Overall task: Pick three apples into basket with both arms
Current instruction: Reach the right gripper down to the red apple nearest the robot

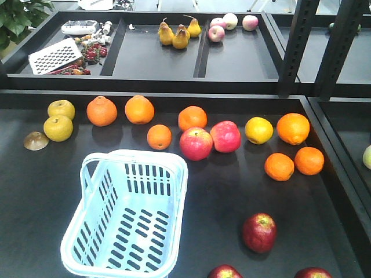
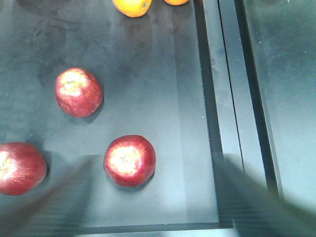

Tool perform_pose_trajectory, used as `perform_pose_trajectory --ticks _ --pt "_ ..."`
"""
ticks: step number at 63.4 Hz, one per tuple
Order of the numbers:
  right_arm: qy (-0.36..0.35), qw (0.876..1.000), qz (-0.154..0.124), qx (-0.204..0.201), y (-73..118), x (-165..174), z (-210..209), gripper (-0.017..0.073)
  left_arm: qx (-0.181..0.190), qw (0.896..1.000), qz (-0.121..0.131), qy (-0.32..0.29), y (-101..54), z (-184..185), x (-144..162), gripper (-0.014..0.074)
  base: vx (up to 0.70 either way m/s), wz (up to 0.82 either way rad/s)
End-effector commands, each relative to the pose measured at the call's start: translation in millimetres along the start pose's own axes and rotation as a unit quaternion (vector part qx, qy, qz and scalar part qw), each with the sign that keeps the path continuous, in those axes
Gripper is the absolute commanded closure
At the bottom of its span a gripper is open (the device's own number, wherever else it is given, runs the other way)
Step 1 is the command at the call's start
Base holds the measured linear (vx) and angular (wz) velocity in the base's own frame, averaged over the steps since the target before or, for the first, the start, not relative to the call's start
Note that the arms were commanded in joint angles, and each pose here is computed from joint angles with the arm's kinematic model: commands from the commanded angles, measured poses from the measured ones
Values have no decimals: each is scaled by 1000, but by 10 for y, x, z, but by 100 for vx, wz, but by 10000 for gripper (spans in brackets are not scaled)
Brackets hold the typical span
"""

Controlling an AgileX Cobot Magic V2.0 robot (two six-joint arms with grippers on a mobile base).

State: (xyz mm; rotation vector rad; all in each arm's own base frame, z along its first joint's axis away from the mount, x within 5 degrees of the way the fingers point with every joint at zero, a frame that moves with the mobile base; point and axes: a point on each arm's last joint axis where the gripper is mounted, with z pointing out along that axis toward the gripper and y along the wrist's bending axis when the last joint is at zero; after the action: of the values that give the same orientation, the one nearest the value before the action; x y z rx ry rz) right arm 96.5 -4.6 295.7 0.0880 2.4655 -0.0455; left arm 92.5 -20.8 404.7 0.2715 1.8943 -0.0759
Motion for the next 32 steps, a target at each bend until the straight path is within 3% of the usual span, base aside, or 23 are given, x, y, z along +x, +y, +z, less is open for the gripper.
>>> perform_pose_trajectory --ticks 1,5,15,25,32 --pt "-28 999 -25 -22 44 -125 -31 -156 3 999 -2 -43 4 -45 -123 36 0 0" --pt "-18 998 -45 -48 98 -149 21 -162 3 999 -2 -43 4 -45 -123 36 0 0" --pt "-3 991 -62 -119 244 -251 181 -147 3 999 -2 -43 4 -45 -123 36 0 0" --pt "34 985 -68 -156 337 -359 465 -141 3 999 -2 -43 4 -45 -123 36 0 0" --pt "57 978 -101 -172 471 -403 685 -139 3 999 -2 -43 4 -45 -123 36 0 0"
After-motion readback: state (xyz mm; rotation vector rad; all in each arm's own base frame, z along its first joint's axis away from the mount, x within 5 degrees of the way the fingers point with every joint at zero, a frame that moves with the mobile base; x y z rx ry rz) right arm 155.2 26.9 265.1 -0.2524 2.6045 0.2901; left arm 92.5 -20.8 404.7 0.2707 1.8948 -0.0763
